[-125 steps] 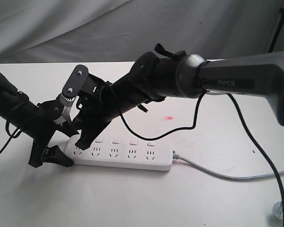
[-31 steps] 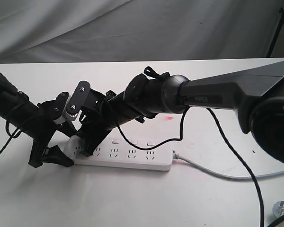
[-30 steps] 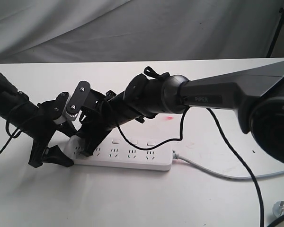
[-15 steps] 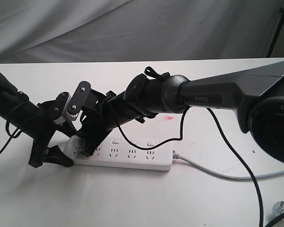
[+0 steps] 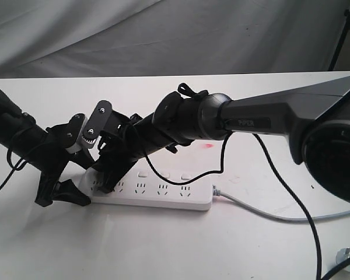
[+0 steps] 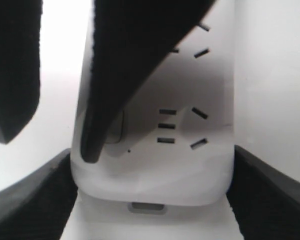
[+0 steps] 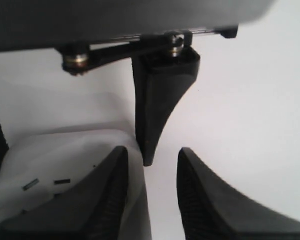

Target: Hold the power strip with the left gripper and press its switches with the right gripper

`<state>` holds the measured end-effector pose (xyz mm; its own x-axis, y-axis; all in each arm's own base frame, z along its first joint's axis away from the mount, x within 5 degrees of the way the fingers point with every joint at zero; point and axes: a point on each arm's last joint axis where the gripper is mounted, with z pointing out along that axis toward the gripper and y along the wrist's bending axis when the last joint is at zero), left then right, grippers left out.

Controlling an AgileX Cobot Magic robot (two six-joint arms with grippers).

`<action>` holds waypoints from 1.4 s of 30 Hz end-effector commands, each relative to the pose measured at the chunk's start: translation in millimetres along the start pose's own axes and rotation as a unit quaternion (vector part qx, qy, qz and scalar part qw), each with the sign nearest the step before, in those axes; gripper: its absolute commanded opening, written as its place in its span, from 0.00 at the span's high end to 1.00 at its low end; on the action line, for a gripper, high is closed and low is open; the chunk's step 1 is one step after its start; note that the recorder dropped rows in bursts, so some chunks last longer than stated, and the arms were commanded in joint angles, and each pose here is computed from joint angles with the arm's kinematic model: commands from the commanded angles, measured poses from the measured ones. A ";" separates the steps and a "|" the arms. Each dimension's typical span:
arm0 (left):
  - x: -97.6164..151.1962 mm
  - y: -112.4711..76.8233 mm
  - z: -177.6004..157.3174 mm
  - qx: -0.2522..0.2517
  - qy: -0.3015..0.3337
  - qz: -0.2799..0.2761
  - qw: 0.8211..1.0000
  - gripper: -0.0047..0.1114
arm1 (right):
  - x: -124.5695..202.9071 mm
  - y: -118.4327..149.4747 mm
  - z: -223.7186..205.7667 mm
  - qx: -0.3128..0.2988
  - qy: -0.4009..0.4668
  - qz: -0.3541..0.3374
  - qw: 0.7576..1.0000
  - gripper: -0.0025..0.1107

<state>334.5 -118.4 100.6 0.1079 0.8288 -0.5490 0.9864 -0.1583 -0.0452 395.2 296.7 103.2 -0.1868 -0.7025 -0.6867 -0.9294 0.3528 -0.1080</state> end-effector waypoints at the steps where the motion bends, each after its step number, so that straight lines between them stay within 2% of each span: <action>1: -2.8 0.2 0.5 0.004 -0.006 0.005 1.000 0.37 | 9.0 5.9 1.4 -0.023 0.020 -0.022 0.999 0.69; 11: -2.8 0.2 0.5 0.004 -0.006 0.005 1.000 0.37 | -22.4 0.9 -33.1 -0.009 -0.016 -0.038 0.999 0.69; 18: -2.8 0.2 0.5 0.004 -0.006 0.003 1.000 0.37 | -16.2 -4.5 -39.9 -0.034 -0.008 -0.020 0.999 0.69; 27: -2.8 0.2 0.5 0.004 -0.006 0.005 1.000 0.37 | 1.4 -9.6 -62.2 -0.004 0.009 -0.001 1.000 0.69; 42: -2.8 0.2 0.5 0.004 -0.006 0.004 1.000 0.37 | 10.2 -6.9 -46.1 0.005 0.015 0.007 1.000 0.69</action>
<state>334.5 -118.4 100.6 0.1079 0.8288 -0.5490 0.9864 -0.1583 -0.0452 386.1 255.8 131.1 -0.2097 -0.7207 -0.6608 -0.9252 0.3649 -0.1044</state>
